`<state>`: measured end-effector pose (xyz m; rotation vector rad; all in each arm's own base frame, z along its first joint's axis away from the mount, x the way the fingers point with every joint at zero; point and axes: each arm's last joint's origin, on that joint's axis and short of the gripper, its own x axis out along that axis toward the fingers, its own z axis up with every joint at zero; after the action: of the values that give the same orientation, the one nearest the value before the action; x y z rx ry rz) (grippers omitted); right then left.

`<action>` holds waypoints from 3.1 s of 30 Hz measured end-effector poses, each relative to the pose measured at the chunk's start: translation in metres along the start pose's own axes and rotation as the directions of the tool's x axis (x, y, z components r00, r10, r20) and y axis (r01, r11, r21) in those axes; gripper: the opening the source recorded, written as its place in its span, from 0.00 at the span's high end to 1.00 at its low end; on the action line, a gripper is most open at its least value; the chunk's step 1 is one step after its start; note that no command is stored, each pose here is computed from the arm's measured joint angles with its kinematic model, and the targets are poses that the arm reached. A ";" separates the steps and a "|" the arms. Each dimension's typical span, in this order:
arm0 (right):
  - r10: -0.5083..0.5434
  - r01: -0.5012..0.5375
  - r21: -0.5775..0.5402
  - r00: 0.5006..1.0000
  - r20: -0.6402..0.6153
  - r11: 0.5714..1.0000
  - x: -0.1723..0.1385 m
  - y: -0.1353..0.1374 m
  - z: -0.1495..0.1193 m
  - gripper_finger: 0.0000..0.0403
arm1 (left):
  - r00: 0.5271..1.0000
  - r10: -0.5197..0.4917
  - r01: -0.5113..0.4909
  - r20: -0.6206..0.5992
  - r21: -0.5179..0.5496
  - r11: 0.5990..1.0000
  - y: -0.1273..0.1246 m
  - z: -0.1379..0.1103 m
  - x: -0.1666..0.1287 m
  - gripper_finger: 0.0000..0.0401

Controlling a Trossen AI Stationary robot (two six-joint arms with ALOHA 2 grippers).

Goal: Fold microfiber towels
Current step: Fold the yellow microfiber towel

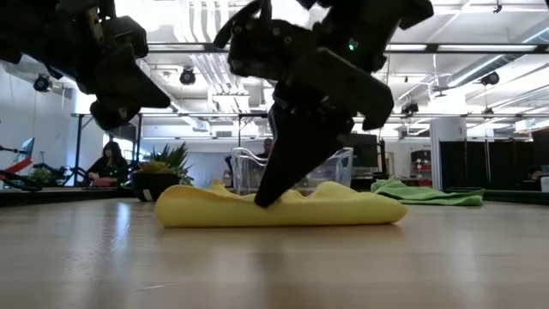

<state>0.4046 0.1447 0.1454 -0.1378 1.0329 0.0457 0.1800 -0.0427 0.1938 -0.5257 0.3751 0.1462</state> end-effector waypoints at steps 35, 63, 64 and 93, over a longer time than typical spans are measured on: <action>0.106 -0.106 0.031 0.994 0.003 0.994 -0.013 -0.028 0.010 0.88 | 1.000 0.010 -0.010 -0.022 0.008 1.000 0.001 -0.006 0.009 1.00; 0.075 -0.075 0.037 0.997 0.013 0.997 -0.015 -0.044 0.017 0.98 | 1.000 -0.021 0.022 0.013 -0.006 1.000 -0.003 -0.004 0.015 1.00; 0.065 -0.066 0.037 0.998 0.015 0.997 -0.015 -0.046 0.019 0.98 | 0.999 -0.025 0.025 0.019 -0.008 1.000 -0.004 -0.003 0.014 1.00; -0.013 0.019 -0.040 0.992 0.123 0.999 -0.013 -0.103 0.035 0.98 | 0.993 0.001 0.003 0.120 -0.028 1.000 -0.003 0.006 0.003 1.00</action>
<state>0.4383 0.0476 0.1835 -0.1788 0.9085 0.0602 0.1854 -0.0423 0.1993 -0.5426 0.2559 0.1813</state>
